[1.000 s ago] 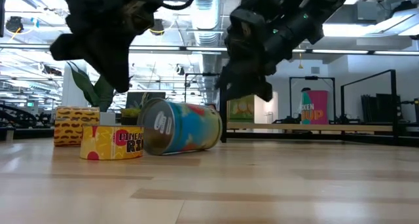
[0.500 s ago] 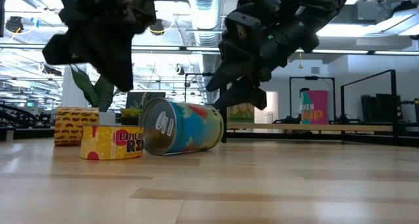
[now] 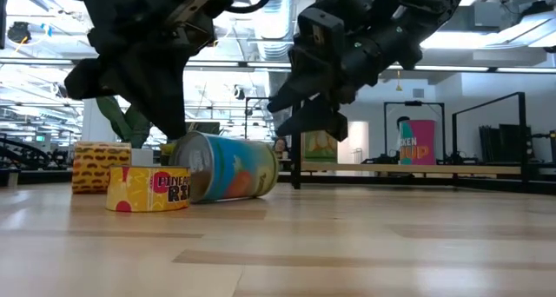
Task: Pick and place cans onto a shelf
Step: Put the canned tomatoes on the shelf
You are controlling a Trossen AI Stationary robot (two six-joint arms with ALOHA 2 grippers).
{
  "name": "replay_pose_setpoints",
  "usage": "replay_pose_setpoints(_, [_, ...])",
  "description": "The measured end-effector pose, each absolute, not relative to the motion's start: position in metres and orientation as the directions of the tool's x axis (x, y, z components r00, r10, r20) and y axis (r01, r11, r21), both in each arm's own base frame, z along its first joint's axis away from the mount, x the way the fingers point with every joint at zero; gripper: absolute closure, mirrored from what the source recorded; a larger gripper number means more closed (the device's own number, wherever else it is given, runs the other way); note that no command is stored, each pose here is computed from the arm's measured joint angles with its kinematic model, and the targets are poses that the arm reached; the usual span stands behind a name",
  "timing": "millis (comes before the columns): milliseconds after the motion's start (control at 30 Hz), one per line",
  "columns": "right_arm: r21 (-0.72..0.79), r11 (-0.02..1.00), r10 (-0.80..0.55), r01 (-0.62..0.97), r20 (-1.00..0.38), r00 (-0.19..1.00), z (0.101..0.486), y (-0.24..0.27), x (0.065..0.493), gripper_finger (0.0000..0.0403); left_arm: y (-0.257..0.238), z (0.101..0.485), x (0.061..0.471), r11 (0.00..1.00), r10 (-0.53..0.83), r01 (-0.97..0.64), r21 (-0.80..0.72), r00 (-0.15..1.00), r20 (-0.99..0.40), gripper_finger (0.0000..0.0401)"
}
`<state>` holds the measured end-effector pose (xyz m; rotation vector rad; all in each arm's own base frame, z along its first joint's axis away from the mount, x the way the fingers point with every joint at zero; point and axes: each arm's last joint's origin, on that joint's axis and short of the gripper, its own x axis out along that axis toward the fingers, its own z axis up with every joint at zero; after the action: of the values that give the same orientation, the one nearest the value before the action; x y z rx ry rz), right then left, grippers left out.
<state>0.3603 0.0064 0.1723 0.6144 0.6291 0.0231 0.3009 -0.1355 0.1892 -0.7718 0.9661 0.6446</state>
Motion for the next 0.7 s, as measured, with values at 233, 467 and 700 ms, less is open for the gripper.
replay_pose_setpoints(233, [0.553, 0.810, 0.210, 0.195, -0.583, 0.785, 0.160, 0.008, 0.361, 0.0179, -0.123, 0.192, 0.293, 0.554, 0.199, -0.812, -0.183, 0.342, -0.918, 0.0401])
replay_pose_setpoints(467, [0.557, 0.811, 0.223, 0.181, -0.579, 0.784, 0.157, 0.014, 0.363, 0.0179, -0.112, 0.217, 0.285, 0.570, 0.313, -0.822, 0.011, 0.204, -0.927, 0.0401])
replay_pose_setpoints(700, [0.564, 0.808, 0.225, 0.167, -0.558, 0.799, 0.159, 0.012, 0.364, 0.0179, -0.075, 0.203, 0.294, 0.604, 0.362, -0.791, 0.097, 0.164, -0.917, 0.0401])
